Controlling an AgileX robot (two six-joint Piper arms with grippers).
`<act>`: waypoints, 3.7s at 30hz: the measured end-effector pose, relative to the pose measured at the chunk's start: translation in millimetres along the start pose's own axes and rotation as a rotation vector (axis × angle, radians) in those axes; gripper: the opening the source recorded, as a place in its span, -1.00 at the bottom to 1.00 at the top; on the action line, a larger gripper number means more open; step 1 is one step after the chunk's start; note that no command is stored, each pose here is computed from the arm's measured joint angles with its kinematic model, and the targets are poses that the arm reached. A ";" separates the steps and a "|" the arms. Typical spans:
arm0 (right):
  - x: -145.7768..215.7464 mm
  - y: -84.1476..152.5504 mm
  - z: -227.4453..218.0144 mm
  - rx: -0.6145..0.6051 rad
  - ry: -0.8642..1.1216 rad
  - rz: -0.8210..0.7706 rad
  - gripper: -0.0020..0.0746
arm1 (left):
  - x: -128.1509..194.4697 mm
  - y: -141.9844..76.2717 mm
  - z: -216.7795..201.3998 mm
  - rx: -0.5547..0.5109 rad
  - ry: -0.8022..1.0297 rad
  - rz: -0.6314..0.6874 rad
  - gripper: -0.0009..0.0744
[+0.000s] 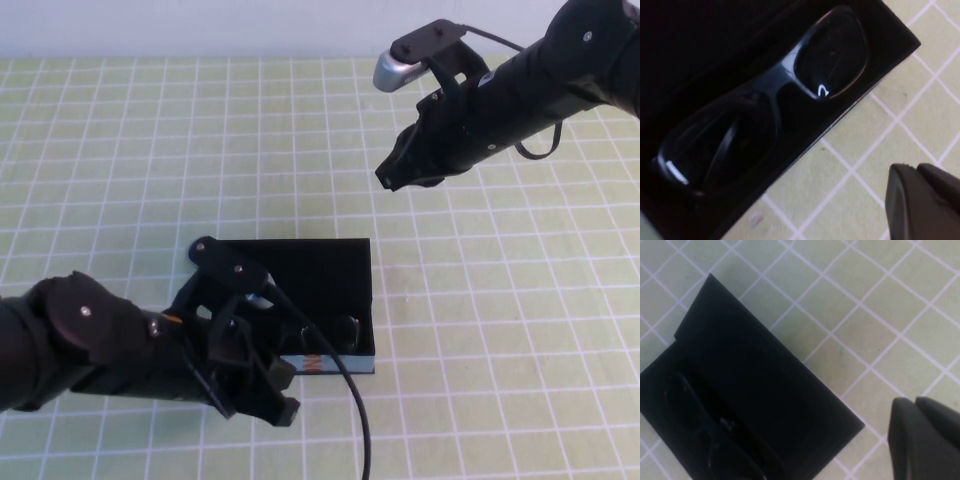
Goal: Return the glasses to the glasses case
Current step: Close the glasses case
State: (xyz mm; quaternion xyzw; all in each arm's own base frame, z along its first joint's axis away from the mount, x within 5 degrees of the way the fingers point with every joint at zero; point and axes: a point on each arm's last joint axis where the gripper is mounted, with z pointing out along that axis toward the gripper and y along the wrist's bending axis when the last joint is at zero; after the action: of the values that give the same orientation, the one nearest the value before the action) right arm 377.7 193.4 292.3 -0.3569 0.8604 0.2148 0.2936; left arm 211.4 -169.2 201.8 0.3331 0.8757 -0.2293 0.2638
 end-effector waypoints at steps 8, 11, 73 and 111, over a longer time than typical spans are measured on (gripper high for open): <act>4.3 -2.8 21.1 -0.064 0.004 0.030 -0.99 | 4.7 10.0 27.2 -0.010 0.013 -0.031 -0.99; 9.1 -7.9 38.1 -0.088 0.036 0.051 -0.99 | 4.0 12.6 28.2 -0.035 0.003 -0.032 -0.99; 10.1 -7.3 98.4 -0.434 0.158 0.089 -0.99 | -3.4 5.5 3.8 -0.045 -0.010 0.149 -0.99; -0.4 41.8 95.1 -0.471 0.223 0.074 -0.99 | 7.7 23.3 35.6 -0.120 0.057 0.075 -0.99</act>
State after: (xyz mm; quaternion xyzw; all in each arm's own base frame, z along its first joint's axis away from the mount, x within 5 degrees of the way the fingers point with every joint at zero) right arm 380.4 275.9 229.3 -0.4050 0.8262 0.3794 0.0976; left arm 233.9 -170.6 164.9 0.3559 0.8819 -0.1568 0.2667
